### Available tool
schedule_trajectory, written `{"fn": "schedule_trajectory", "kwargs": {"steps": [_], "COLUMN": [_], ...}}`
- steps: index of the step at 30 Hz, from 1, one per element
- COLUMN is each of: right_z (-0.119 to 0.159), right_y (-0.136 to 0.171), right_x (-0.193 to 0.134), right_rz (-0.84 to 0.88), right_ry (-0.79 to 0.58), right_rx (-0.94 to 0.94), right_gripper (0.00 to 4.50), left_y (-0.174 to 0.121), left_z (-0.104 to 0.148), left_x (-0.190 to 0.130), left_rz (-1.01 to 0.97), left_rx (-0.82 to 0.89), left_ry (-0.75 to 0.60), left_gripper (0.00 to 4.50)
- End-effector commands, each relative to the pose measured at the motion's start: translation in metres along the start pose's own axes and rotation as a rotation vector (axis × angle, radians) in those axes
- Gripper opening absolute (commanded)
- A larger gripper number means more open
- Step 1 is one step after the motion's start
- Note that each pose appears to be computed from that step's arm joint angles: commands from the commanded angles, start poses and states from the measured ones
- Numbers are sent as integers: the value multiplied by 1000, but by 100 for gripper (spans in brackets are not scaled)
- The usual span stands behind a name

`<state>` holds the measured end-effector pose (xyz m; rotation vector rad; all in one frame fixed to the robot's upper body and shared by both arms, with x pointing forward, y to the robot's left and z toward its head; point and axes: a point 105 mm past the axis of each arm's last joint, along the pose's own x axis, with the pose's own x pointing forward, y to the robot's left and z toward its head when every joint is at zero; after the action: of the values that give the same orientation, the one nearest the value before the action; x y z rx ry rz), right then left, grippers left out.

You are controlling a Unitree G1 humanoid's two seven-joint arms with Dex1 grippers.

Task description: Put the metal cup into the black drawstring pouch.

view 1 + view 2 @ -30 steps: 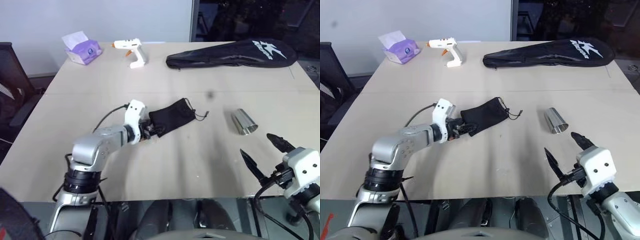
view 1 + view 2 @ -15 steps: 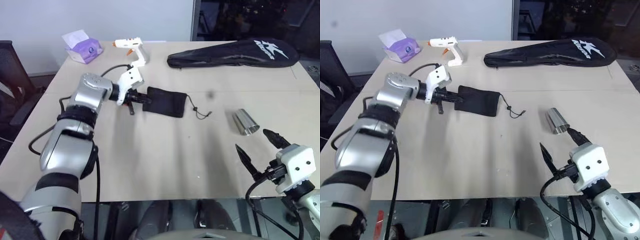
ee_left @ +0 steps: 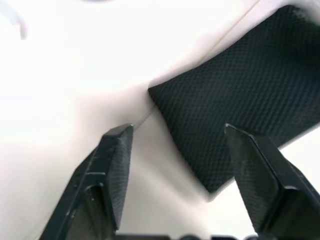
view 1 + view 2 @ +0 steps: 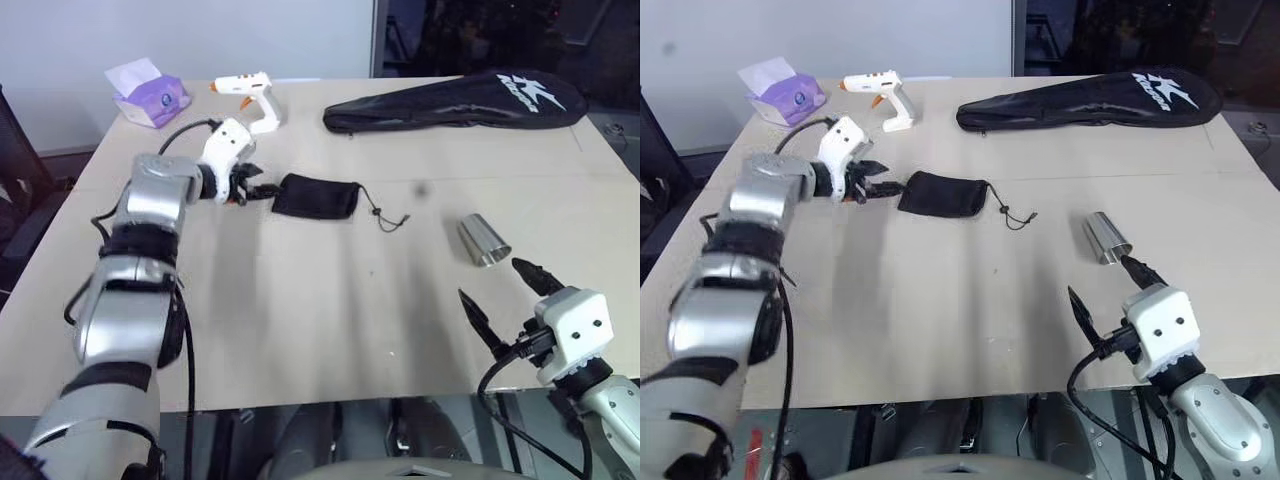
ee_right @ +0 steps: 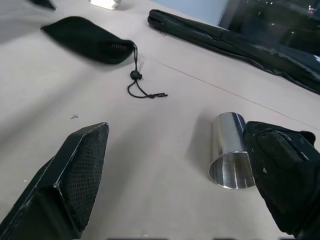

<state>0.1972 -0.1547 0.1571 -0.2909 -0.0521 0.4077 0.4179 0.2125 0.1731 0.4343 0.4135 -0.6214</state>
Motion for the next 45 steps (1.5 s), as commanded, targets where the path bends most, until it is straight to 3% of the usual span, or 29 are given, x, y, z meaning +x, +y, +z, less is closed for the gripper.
{"fn": "schedule_trajectory", "kwargs": {"steps": [1, 5, 9, 14, 23, 26, 31, 32, 36, 40, 45], "right_z": [21, 28, 33, 35, 33, 33, 31, 31, 21, 1, -19], "right_y": [5, 7, 6, 5, 6, 6, 6, 7, 1, -2, -7], "right_x": [-3, -3, -3, -4, -5, -5, -4, -4, 1, 9, 25], "right_rz": [76, 131, 153, 144, 128, 117, 98, 94, 28, -65, -168], "right_ry": [-87, -116, -125, -125, -114, -117, -111, -108, -46, 71, 147], "right_rx": [2, 9, 4, -7, -14, -15, -11, -10, -31, 90, 272], "right_gripper": [450, 450, 450, 450, 450, 450, 450, 450, 450, 450, 450], "left_y": [-74, -103, -125, -127, -120, -121, -112, -106, -85, -68, -82], "left_z": [45, 57, 67, 81, 82, 86, 85, 84, 77, 70, 74], "left_x": [0, 14, 35, 54, 81, 85, 84, 81, 68, 54, 25], "left_rz": [-111, -31, 54, 229, 339, 323, 292, 290, 207, 52, -306], "left_rx": [-145, -277, -273, -166, -89, -65, -51, -30, 29, -59, -196], "left_ry": [-63, -56, -18, -32, -4, -30, -47, -54, -109, -129, -212], "left_gripper": [306, 306, 306, 306, 306, 266, 64, 6, 6, 6, 6]}}
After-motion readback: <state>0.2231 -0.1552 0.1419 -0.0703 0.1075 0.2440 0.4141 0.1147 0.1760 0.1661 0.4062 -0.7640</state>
